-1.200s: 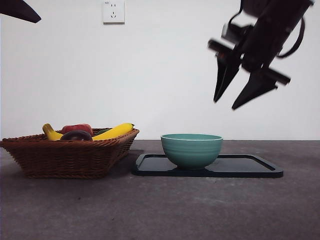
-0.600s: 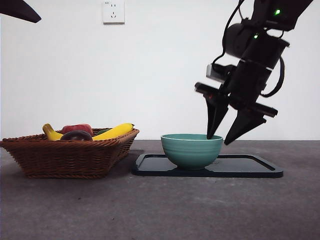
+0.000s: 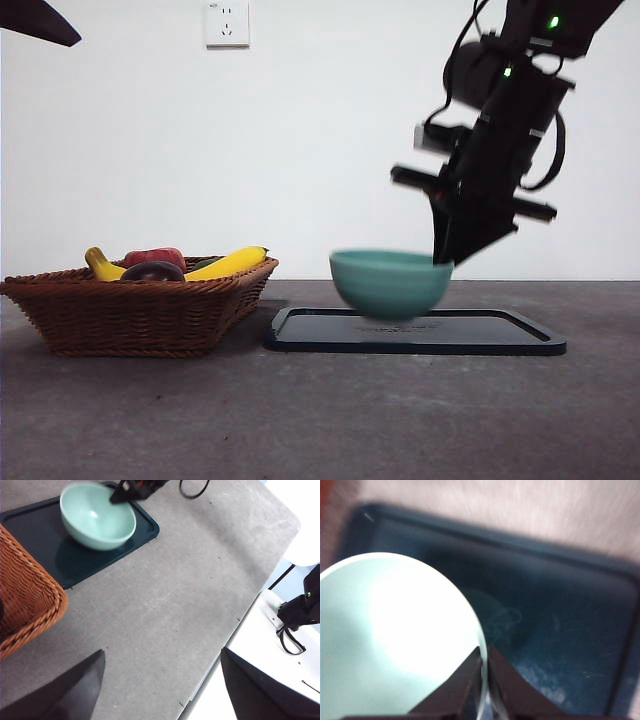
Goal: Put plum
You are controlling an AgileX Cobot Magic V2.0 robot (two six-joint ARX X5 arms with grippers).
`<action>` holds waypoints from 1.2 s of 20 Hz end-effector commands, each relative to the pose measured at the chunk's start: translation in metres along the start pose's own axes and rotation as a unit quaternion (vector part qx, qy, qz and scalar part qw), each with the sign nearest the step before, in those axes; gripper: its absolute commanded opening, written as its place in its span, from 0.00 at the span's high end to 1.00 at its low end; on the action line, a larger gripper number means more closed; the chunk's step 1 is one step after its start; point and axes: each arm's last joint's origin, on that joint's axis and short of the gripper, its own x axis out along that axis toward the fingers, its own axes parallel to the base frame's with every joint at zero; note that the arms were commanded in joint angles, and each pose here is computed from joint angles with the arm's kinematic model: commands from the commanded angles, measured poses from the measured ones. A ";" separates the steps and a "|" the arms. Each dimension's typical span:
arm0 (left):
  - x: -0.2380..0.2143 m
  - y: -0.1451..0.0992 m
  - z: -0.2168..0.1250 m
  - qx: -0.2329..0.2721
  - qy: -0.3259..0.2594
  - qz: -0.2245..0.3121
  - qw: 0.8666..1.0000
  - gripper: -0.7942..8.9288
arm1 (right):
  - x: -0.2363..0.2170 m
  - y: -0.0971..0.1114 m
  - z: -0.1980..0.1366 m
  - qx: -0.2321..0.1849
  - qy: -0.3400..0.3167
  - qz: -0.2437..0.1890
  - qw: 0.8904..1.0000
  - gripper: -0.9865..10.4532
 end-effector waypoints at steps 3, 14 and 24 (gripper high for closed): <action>-0.002 -0.002 0.005 0.012 -0.008 -0.004 1.000 0.54 | -0.063 0.016 0.013 -0.021 -0.071 0.016 0.997 0.91; -0.002 -0.002 0.006 0.013 -0.009 -0.004 1.000 0.54 | -0.181 0.047 -0.049 -0.082 -0.072 0.047 0.993 0.91; -0.002 -0.002 0.005 0.012 -0.008 -0.004 1.000 0.54 | -0.103 0.056 -0.123 -0.097 0.009 0.077 0.992 0.91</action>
